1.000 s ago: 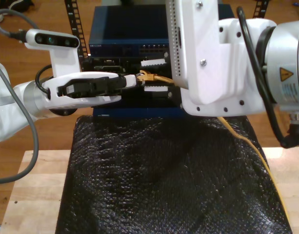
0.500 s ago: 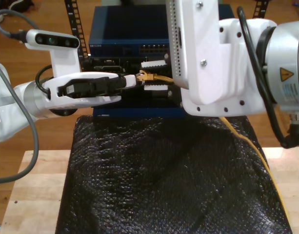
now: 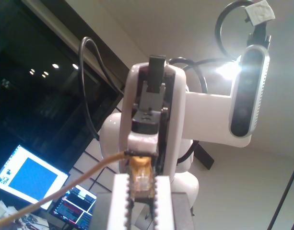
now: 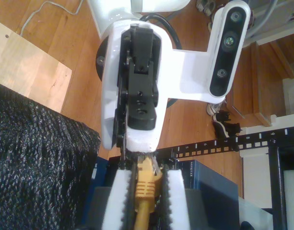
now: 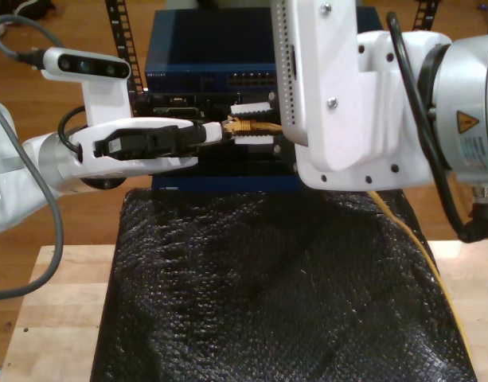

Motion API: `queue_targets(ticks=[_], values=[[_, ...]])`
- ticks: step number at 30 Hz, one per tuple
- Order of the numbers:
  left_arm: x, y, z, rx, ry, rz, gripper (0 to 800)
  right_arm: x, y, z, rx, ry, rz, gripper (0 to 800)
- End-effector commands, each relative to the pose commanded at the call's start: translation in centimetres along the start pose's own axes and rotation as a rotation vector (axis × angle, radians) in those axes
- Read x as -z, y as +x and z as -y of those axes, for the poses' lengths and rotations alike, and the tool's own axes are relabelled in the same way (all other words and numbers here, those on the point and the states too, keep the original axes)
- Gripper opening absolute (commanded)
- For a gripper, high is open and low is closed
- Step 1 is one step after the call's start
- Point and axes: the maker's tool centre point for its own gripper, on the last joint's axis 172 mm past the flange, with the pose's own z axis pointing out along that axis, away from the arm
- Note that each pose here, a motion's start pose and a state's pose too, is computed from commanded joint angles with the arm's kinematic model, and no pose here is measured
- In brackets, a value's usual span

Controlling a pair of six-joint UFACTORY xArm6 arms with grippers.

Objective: Grab the cable and plug it in

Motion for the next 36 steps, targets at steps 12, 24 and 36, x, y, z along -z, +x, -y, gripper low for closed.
queue_targets(ticks=[12,24,36], values=[[0.0,0.0,0.0,0.002,-0.002,0.0,9,0.0,0.2,0.4,-0.031,0.003,-0.018,1],[-0.4,-0.2,-1.3,-0.003,-0.044,0.01,405,0.0,0.2,0.3,-0.031,0.002,-0.018,0],[0.4,0.3,-1.7,-0.024,-0.024,-0.002,794,0.0,0.1,0.3,-0.04,0.001,-0.018,0]])
